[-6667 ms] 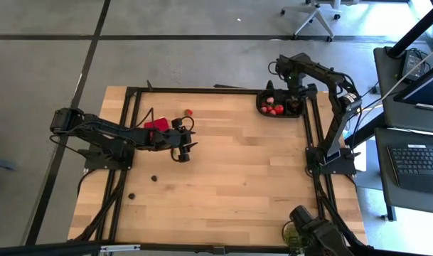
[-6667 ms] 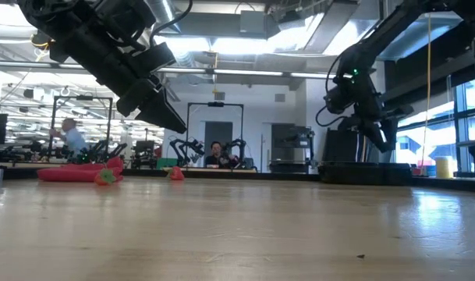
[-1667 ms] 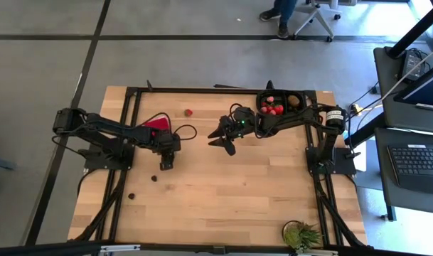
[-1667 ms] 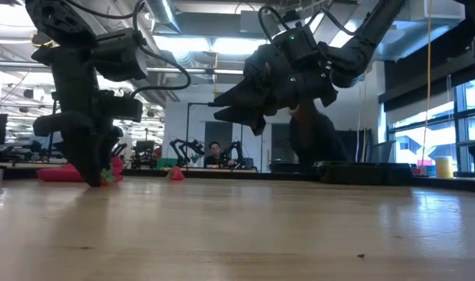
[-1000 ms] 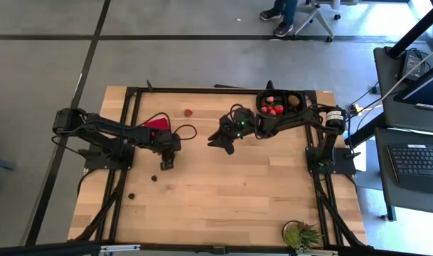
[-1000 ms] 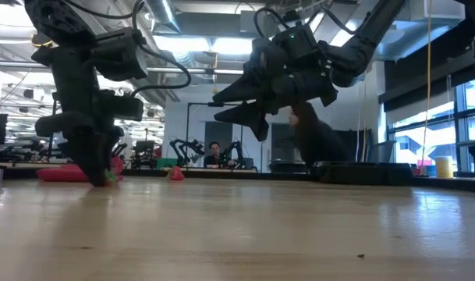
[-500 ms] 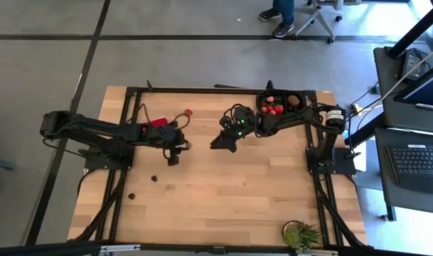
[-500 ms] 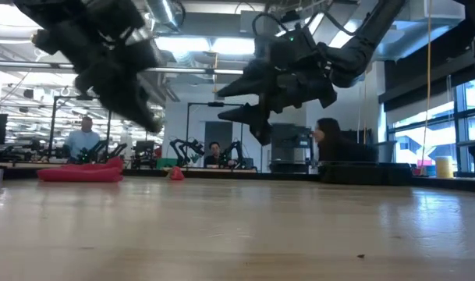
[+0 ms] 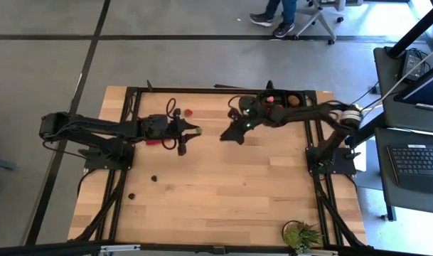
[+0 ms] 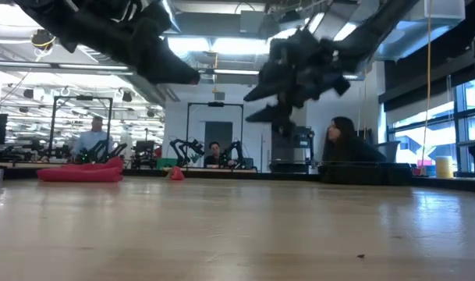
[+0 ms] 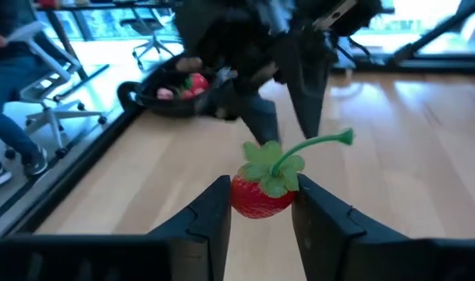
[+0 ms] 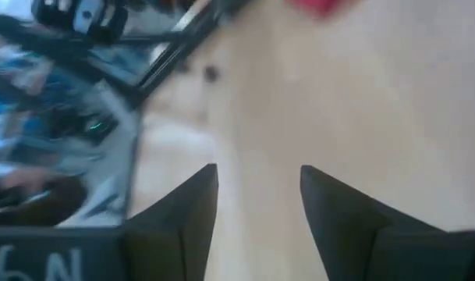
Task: Pick and placing Produce into tupperware
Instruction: Put the red strawberry into the black bin
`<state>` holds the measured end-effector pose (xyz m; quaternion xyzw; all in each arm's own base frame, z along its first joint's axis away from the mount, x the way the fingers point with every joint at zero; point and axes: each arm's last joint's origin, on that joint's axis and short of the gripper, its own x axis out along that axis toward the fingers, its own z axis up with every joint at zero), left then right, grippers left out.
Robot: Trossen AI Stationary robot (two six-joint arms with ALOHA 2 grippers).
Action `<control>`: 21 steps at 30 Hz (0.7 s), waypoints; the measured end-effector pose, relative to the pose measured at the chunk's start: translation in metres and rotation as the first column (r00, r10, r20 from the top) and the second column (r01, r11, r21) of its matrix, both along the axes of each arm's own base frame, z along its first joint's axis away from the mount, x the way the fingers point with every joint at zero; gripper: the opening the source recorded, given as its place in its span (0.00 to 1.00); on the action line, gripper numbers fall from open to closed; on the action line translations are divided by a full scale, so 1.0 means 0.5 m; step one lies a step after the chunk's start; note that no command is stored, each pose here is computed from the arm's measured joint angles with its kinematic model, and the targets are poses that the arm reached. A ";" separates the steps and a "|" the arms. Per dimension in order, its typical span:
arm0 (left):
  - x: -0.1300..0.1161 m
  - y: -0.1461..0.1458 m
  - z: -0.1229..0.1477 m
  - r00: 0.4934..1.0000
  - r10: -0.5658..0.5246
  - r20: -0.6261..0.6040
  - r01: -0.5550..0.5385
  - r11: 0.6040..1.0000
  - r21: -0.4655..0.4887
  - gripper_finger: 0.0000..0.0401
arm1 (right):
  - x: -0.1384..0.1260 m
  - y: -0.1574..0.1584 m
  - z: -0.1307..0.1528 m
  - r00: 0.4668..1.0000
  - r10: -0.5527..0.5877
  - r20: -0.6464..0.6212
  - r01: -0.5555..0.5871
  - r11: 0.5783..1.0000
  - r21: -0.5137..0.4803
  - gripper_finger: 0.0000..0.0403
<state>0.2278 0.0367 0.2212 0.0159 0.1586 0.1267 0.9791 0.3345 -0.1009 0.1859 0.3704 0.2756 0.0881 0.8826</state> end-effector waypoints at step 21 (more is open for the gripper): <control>0.200 0.171 0.096 0.991 -0.041 0.125 0.053 0.995 -0.089 0.28 | -0.191 0.104 0.208 0.884 -0.462 -0.076 0.394 0.822 -0.412 0.46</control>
